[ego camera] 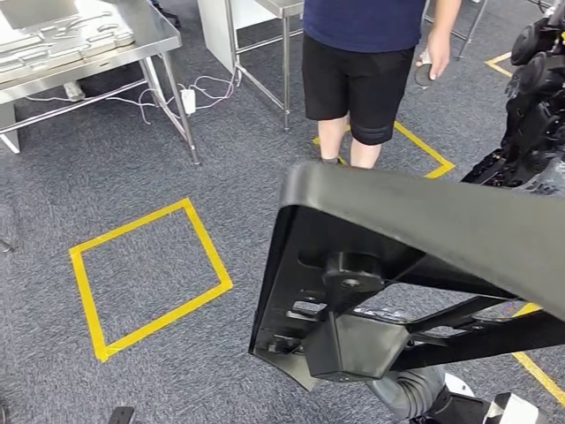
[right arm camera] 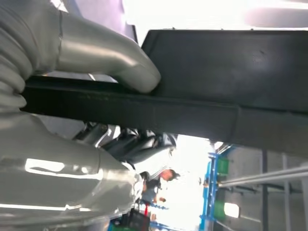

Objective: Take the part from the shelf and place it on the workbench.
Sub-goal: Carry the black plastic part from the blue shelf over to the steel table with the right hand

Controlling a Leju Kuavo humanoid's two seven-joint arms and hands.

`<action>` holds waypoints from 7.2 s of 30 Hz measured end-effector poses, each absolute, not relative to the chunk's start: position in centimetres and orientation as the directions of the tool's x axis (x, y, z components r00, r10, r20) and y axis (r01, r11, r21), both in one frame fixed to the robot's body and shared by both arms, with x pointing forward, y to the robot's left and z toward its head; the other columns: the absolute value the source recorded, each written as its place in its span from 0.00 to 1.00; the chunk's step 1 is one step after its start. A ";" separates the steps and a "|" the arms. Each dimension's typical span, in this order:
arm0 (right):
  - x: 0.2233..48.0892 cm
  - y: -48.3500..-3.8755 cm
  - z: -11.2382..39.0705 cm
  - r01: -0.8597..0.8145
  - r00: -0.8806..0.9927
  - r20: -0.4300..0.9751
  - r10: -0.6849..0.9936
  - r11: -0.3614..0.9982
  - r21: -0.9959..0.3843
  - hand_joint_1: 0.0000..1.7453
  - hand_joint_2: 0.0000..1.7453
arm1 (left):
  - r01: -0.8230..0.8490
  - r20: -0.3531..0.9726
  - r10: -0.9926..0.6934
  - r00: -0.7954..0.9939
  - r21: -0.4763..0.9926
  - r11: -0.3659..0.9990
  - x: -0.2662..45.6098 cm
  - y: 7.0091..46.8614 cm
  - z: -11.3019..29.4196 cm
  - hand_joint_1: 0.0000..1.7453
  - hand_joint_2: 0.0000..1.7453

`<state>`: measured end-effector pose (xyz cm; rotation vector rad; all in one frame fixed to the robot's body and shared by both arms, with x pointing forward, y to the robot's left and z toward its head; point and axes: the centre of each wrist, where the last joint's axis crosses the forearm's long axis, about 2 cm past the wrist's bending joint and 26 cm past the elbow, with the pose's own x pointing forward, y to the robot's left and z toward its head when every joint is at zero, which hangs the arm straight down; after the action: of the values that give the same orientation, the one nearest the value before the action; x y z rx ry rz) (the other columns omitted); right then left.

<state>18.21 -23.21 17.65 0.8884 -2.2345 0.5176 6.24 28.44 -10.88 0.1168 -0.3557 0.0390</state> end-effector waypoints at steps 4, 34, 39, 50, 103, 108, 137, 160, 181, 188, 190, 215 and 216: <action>18.3 -23.2 17.7 -0.715 -0.548 0.705 -0.450 0.690 -0.115 1.00 1.00 | -0.059 0.350 0.018 0.937 0.107 0.992 6.3 28.4 -10.9 0.00 1.00; 18.2 -23.2 17.7 -0.715 -0.546 0.707 -0.450 0.690 -0.113 1.00 1.00 | -0.058 0.350 0.018 0.937 0.105 0.993 6.3 28.3 -10.9 0.00 1.00; 18.3 -23.2 17.7 -0.715 -0.547 0.706 -0.449 0.690 -0.114 1.00 1.00 | -0.059 0.352 0.018 0.936 0.105 0.993 6.4 28.3 -10.9 0.00 1.00; 18.2 -23.3 17.6 -0.715 -0.544 0.709 -0.449 0.690 -0.112 1.00 1.00 | -0.058 0.352 0.018 0.936 0.104 0.993 6.4 28.3 -10.9 0.00 1.00; 18.2 -23.2 17.6 -0.715 -0.545 0.708 -0.450 0.691 -0.112 1.00 1.00 | -0.058 0.352 0.018 0.936 0.105 0.993 6.4 28.3 -10.9 0.00 1.00; 18.2 -23.2 17.6 -0.715 -0.545 0.708 -0.449 0.691 -0.111 1.00 1.00 | -0.058 0.351 0.018 0.936 0.105 0.993 6.4 28.3 -10.9 0.00 1.00; 18.2 -23.2 17.6 -0.714 -0.544 0.708 -0.449 0.691 -0.111 1.00 1.00 | -0.058 0.351 0.018 0.936 0.105 0.993 6.3 28.4 -10.9 0.00 1.00; 18.2 -23.2 17.7 -0.714 -0.546 0.707 -0.450 0.691 -0.112 1.00 1.00 | -0.058 0.352 0.017 0.936 0.105 0.993 6.4 28.3 -10.9 0.00 1.00; 18.2 -23.2 17.6 -0.715 -0.544 0.708 -0.450 0.691 -0.111 1.00 1.00 | -0.058 0.350 0.018 0.937 0.105 0.993 6.3 28.3 -10.9 0.00 1.00; 18.2 -23.2 17.7 -0.715 -0.545 0.707 -0.450 0.691 -0.111 1.00 1.00 | -0.058 0.352 0.017 0.936 0.105 0.993 6.4 28.3 -10.9 0.00 1.00; 18.2 -23.2 17.7 -0.714 -0.545 0.707 -0.450 0.691 -0.112 1.00 1.00 | -0.058 0.351 0.017 0.936 0.105 0.993 6.4 28.3 -10.9 0.00 1.00; 18.2 -23.2 17.6 -0.715 -0.545 0.708 -0.450 0.691 -0.111 1.00 1.00 | -0.058 0.350 0.018 0.936 0.105 0.993 6.3 28.3 -10.9 0.00 1.00; 18.2 -23.2 17.6 -0.714 -0.545 0.708 -0.450 0.691 -0.111 1.00 1.00 | -0.058 0.351 0.017 0.936 0.105 0.993 6.3 28.4 -10.9 0.00 1.00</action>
<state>18.21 -23.23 17.64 0.8868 -2.2345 0.5162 6.35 28.36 -10.87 0.1149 -0.3574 0.0386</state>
